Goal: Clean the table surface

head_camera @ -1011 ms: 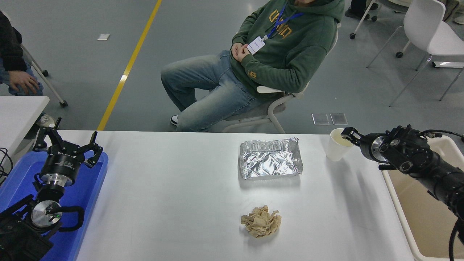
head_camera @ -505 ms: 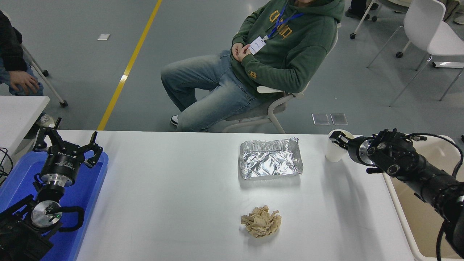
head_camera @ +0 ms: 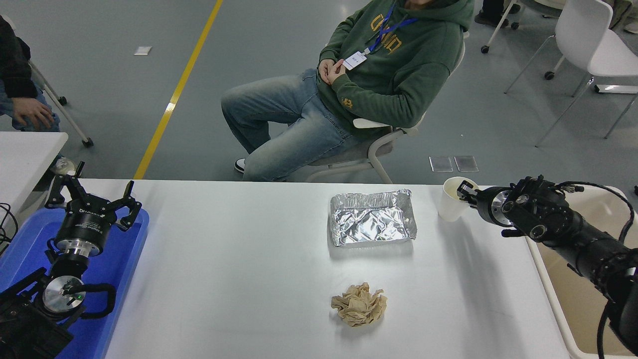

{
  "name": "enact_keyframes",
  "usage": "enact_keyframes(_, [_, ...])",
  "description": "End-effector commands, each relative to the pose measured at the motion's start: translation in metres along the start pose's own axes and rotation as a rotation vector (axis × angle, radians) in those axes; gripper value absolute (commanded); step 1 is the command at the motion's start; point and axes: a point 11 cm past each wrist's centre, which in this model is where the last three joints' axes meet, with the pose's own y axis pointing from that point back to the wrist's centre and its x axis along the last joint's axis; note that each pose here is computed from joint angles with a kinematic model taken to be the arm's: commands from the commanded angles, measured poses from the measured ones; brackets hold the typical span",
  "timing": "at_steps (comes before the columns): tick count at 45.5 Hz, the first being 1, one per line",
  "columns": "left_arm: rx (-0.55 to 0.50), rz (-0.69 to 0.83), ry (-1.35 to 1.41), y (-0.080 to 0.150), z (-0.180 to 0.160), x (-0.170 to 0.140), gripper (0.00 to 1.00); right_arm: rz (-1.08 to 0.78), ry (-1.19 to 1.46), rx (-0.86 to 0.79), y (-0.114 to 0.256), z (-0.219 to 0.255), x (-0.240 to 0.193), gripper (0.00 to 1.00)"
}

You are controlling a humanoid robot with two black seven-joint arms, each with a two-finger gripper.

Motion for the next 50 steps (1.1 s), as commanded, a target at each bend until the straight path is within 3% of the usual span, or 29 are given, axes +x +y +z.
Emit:
enact_keyframes(1, [0.000,0.000,0.000,0.000,0.000,0.000,1.00,0.012,-0.006,-0.006,0.003,0.007,0.011,0.00])
enact_keyframes(31, [0.000,0.000,0.000,0.000,0.000,0.000,1.00,-0.005,-0.054,0.029,0.011,0.014,0.017,0.00])
enact_keyframes(50, [-0.001,-0.001,0.000,0.000,0.000,0.000,1.00,-0.005,-0.114,0.097,0.046,0.032,0.052,0.00])
